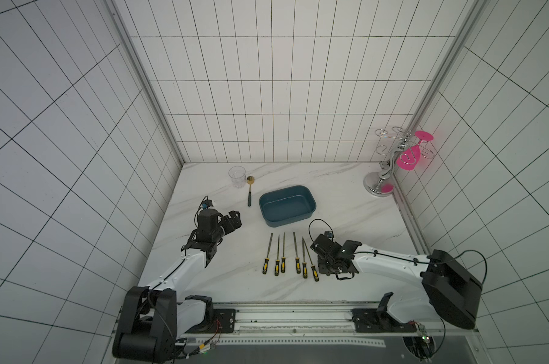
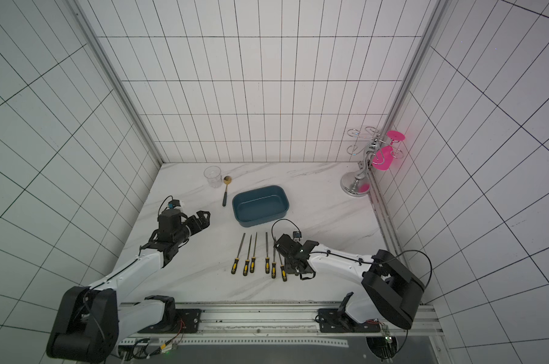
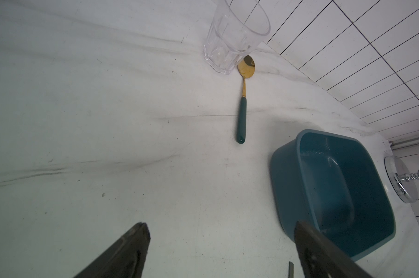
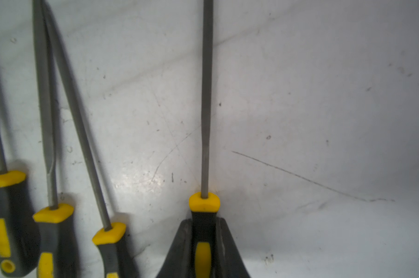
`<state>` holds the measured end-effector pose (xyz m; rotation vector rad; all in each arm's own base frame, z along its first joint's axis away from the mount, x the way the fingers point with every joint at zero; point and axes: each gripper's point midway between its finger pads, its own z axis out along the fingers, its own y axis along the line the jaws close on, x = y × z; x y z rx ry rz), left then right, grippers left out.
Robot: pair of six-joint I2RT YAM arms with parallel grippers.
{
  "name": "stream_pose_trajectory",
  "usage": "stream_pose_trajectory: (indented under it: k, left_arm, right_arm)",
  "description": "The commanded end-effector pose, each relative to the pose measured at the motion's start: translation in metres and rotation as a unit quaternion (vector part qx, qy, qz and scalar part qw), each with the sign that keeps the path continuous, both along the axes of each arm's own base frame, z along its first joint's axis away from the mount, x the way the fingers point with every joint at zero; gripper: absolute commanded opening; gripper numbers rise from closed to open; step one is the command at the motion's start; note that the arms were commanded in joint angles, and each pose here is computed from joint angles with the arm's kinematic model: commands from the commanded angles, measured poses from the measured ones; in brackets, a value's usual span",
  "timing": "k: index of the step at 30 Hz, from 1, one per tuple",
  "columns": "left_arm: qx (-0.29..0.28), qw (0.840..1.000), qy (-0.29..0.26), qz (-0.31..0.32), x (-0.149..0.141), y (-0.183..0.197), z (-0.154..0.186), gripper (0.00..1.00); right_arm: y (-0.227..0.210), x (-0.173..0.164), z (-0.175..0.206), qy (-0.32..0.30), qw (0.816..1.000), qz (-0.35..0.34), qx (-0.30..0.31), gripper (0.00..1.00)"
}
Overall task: Put the file tool into the storage box
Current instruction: Pick up the file tool from the center of the board.
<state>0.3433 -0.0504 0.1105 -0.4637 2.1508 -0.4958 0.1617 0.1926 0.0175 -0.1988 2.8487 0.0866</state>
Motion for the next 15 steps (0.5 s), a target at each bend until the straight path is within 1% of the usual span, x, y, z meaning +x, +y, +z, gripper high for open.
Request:
stream_pose_trajectory:
  k: [1,11,15]
  left_arm:
    - [0.004,1.000,-0.018,-0.006,0.005,-0.002,0.010,0.98]
    - [0.003,1.000,-0.018,-0.006,0.005,-0.002,0.009,0.98]
    - [0.000,1.000,-0.022,-0.011,0.005,-0.004,0.012,0.98]
  right_arm:
    - [-0.019,-0.011,-0.005,0.006,1.000,0.002,-0.031,0.00]
    - [-0.024,-0.003,0.041,-0.046,0.999,0.005,-0.007,0.00]
    - [-0.020,0.004,0.062,-0.072,0.997,0.010,0.012,0.00]
